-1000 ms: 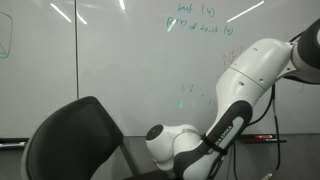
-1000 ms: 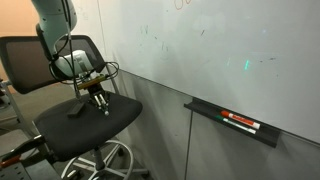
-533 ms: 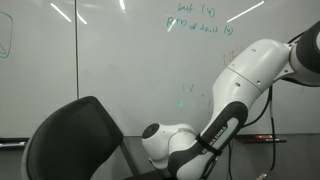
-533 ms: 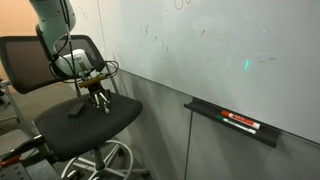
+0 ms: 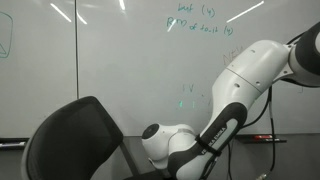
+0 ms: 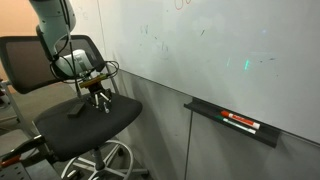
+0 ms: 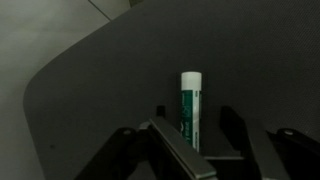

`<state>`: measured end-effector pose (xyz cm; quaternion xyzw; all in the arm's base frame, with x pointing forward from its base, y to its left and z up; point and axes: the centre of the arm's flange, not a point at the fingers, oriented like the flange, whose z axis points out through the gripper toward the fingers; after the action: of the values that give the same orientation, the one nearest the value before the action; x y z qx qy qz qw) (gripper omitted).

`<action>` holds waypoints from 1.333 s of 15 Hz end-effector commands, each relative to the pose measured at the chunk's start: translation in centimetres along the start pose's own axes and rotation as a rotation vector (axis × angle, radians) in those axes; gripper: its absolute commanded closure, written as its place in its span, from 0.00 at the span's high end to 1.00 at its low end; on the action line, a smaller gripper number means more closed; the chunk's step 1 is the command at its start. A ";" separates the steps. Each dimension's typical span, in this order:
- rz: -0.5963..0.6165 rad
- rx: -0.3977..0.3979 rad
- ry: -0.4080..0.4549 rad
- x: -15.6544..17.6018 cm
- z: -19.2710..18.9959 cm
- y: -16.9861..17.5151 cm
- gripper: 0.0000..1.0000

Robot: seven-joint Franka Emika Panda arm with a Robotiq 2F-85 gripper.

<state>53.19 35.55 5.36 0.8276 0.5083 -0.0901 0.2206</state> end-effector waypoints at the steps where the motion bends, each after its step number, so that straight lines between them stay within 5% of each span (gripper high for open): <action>1: 0.011 0.016 -0.005 -0.2 -0.4 0.0 0.91; 3: 0.014 0.026 -0.010 -0.6 -1.1 -0.1 1.00; 13: 0.003 -0.003 -0.012 -3.2 -7.6 1.1 1.00; 20: -0.008 0.071 0.014 -2.8 -10.1 -3.4 1.00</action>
<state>50.39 38.49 13.46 0.8335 0.5048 -0.0959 0.2032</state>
